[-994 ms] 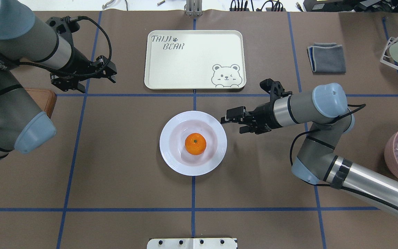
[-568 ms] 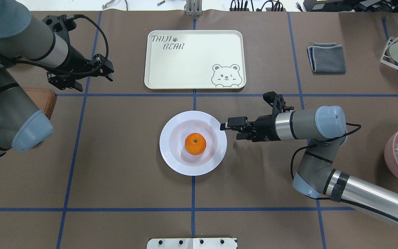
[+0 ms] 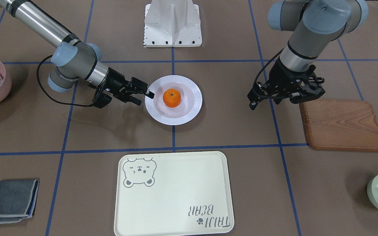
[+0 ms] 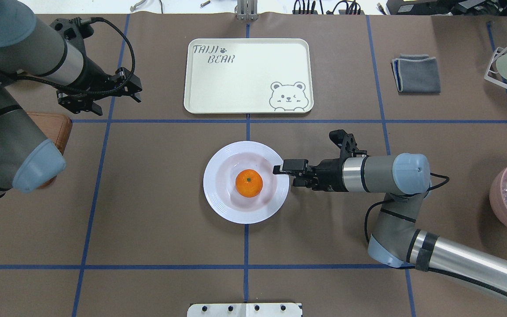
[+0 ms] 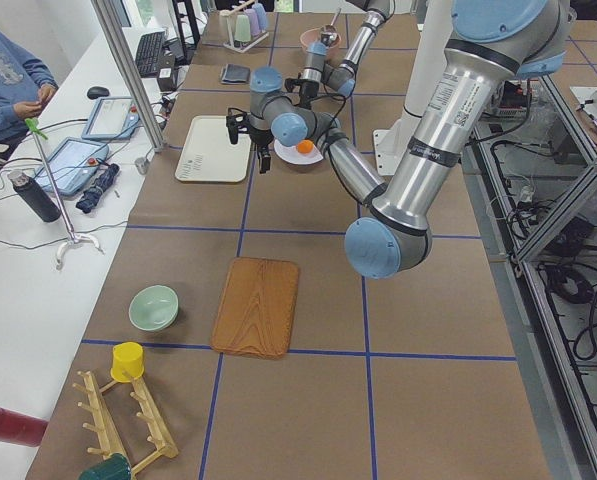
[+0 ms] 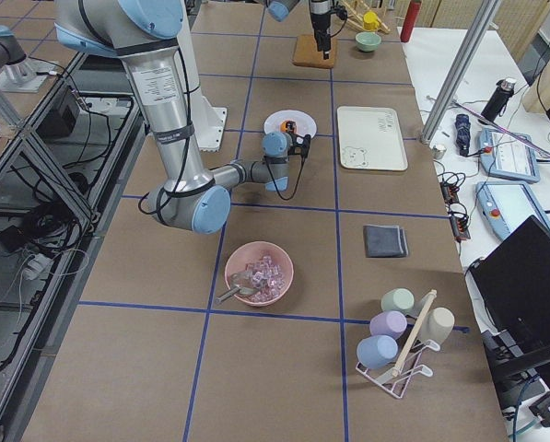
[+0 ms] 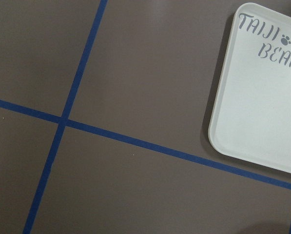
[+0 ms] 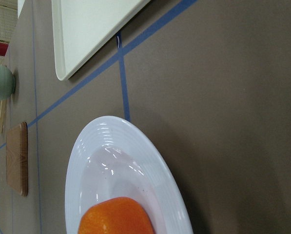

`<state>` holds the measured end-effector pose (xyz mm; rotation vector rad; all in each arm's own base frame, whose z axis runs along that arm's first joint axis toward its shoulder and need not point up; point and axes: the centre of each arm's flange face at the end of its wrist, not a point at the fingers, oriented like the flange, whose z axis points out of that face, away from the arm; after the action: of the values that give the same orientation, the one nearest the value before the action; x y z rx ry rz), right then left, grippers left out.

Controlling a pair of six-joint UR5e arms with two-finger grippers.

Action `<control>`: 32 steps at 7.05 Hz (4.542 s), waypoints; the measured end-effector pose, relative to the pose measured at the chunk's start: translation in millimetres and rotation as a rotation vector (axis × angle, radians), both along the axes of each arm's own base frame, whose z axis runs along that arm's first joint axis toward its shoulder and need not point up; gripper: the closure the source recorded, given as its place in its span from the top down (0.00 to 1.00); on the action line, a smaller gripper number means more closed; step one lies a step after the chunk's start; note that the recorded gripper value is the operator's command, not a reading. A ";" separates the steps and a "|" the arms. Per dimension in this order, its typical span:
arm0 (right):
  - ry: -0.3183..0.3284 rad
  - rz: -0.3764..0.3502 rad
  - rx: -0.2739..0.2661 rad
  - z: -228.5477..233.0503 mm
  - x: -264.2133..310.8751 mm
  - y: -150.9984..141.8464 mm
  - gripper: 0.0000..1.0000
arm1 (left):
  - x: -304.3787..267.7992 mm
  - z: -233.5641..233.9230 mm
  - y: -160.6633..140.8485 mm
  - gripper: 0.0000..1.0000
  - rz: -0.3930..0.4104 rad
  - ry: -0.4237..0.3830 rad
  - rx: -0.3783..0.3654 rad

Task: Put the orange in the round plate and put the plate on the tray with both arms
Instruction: 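Grip the plate rim with the right gripper and drag it slightly, then slide the plate with the right gripper onto the cream bear tray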

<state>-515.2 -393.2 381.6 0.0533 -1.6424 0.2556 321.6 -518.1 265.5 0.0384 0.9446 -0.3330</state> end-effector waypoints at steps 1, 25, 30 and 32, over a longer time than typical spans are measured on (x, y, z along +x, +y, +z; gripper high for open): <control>-0.001 -0.001 -0.001 -0.5 -3.1 2.2 0.94 | -0.4 0.0 0.0 0.97 -0.001 0.000 0.000; -0.094 0.635 -0.429 -80.4 -54.1 -150.7 0.00 | -19.4 11.3 12.4 0.97 -0.015 -0.009 -0.006; -0.011 0.688 -0.548 -84.8 -68.7 -177.8 1.00 | -23.0 6.7 14.1 0.97 -0.019 -0.002 0.003; -0.031 0.673 -0.545 -97.1 -70.9 -167.8 1.00 | -21.8 7.2 13.8 0.97 -0.017 -0.003 0.001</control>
<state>-586.1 -561.0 284.5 0.1880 -1.4906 1.2109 299.8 -504.3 272.7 0.0482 0.9420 -0.3482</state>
